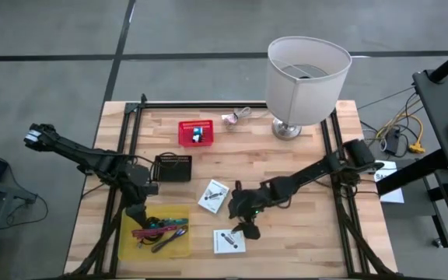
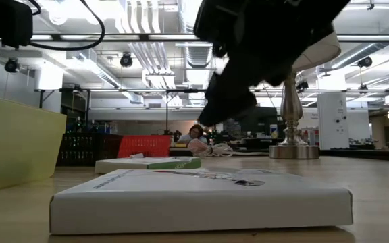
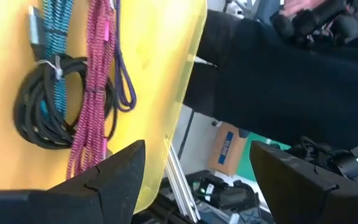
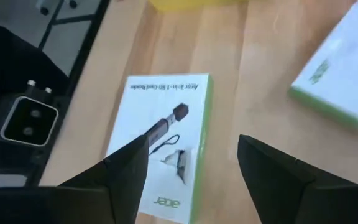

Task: Pick and place items into bin
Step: Put the top card reader box into the black bin

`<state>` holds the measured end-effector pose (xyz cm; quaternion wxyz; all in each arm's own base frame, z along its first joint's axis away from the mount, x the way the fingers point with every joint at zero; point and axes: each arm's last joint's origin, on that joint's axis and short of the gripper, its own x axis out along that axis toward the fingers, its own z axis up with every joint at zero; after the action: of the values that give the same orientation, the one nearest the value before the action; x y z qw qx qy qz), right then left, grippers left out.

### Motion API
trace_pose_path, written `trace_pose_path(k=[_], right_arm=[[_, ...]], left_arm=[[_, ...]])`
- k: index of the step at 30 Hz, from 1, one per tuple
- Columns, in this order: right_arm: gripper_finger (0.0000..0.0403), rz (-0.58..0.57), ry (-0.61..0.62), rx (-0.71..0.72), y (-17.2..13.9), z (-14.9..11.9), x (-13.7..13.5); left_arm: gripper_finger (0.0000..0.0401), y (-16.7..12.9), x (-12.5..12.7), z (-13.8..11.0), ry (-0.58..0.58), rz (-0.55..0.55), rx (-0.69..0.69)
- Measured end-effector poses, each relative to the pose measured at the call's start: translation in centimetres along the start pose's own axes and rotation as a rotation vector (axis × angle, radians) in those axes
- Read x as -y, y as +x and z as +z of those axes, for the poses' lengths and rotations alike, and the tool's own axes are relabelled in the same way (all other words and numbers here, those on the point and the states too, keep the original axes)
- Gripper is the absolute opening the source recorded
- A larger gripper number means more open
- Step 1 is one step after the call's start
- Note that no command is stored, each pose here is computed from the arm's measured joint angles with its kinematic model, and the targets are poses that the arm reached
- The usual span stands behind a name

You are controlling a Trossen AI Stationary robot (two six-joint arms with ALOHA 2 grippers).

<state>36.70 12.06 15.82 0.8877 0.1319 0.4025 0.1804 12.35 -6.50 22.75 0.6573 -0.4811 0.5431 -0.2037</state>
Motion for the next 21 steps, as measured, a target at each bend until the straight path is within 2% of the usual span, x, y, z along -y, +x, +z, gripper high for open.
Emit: trace_pose_path(k=[7,12,21], right_arm=[[0.022,-0.02,0.032,-0.109,2.9,-0.1,0.1],[0.0219,-0.06,0.058,-0.221,3.6,-0.5,0.4],[0.0218,-0.081,0.048,-0.221,5.0,-0.5,0.5]], left_arm=[[0.0272,0.0,0.0,0.0,-0.001,0.005,0.003],[0.0272,0.1,0.0,0.1,-0.004,0.008,0.002],[0.0272,0.2,0.0,0.1,-0.001,0.006,0.001]])
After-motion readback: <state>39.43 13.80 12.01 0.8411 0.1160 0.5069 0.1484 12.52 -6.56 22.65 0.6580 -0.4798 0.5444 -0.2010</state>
